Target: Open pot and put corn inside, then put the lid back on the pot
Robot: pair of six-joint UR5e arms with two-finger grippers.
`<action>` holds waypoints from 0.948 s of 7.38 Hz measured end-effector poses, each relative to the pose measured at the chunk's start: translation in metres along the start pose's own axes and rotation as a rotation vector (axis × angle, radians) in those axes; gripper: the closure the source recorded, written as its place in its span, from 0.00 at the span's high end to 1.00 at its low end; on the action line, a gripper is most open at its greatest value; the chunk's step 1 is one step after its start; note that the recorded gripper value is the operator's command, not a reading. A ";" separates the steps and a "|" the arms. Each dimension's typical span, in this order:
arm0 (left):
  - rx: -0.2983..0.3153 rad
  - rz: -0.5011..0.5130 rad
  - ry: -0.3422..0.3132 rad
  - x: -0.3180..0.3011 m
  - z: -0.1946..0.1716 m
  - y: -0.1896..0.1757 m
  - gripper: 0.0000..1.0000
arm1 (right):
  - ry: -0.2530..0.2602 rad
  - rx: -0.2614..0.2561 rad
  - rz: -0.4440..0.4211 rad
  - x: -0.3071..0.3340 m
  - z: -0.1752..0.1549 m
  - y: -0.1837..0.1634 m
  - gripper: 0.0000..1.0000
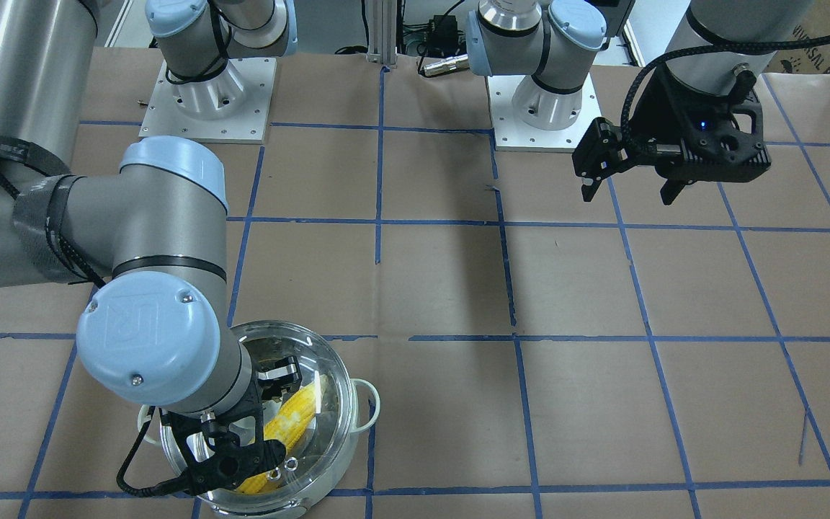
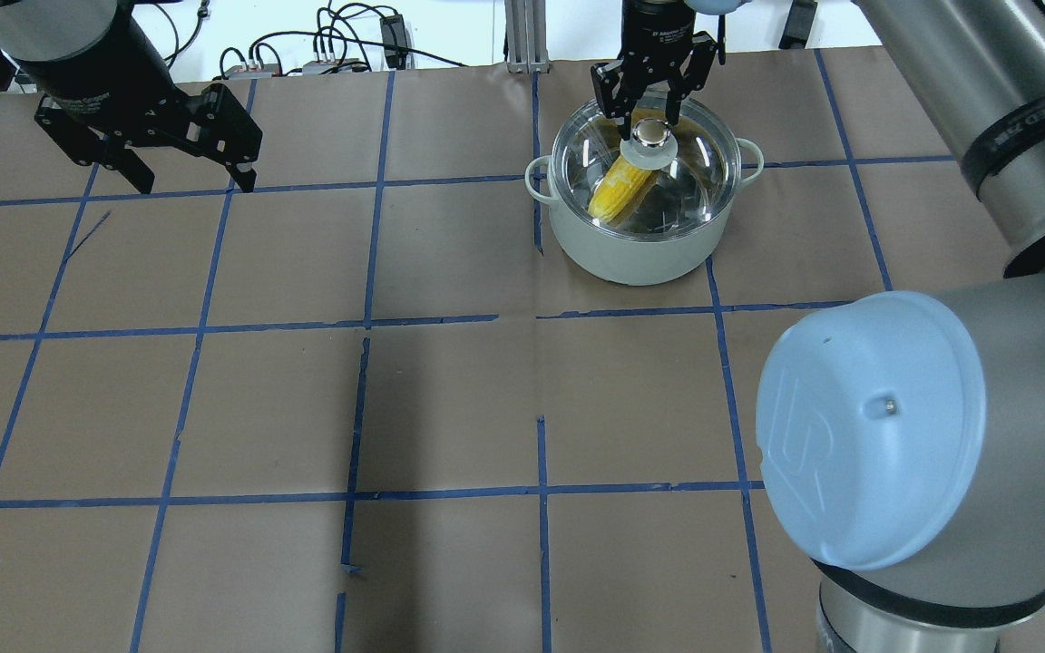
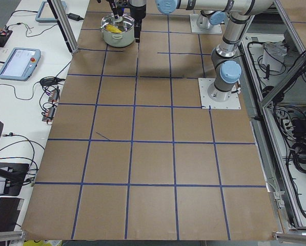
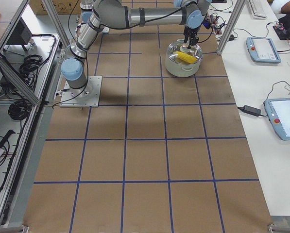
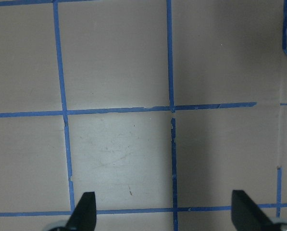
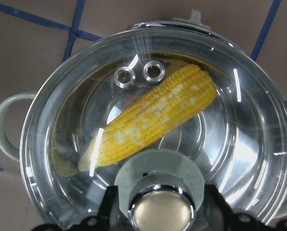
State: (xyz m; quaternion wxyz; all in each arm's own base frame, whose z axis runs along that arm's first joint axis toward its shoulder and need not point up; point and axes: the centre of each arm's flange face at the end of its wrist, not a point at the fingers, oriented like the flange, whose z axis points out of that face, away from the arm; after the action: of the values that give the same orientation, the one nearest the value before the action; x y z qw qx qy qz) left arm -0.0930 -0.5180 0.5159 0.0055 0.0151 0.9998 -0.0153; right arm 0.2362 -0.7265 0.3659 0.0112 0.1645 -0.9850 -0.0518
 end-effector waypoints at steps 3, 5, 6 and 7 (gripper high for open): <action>0.000 0.000 -0.003 0.000 0.000 0.000 1.00 | -0.002 -0.049 0.007 0.005 -0.048 0.043 0.66; 0.001 0.000 -0.005 0.000 -0.001 0.000 1.00 | -0.005 -0.113 0.014 -0.002 -0.093 0.106 0.61; 0.001 0.000 -0.004 0.000 -0.001 0.000 1.00 | -0.005 -0.126 0.019 -0.007 -0.102 0.137 0.64; 0.000 0.000 -0.004 0.000 0.000 0.000 1.00 | -0.004 -0.123 0.029 -0.013 -0.104 0.166 0.74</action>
State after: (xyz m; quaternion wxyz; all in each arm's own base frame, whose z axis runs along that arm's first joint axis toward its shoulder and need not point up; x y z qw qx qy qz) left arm -0.0930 -0.5176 0.5161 0.0075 0.0152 0.9997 -0.0152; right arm 0.1993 -0.5759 0.4868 0.0202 0.1492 -0.9822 -0.1122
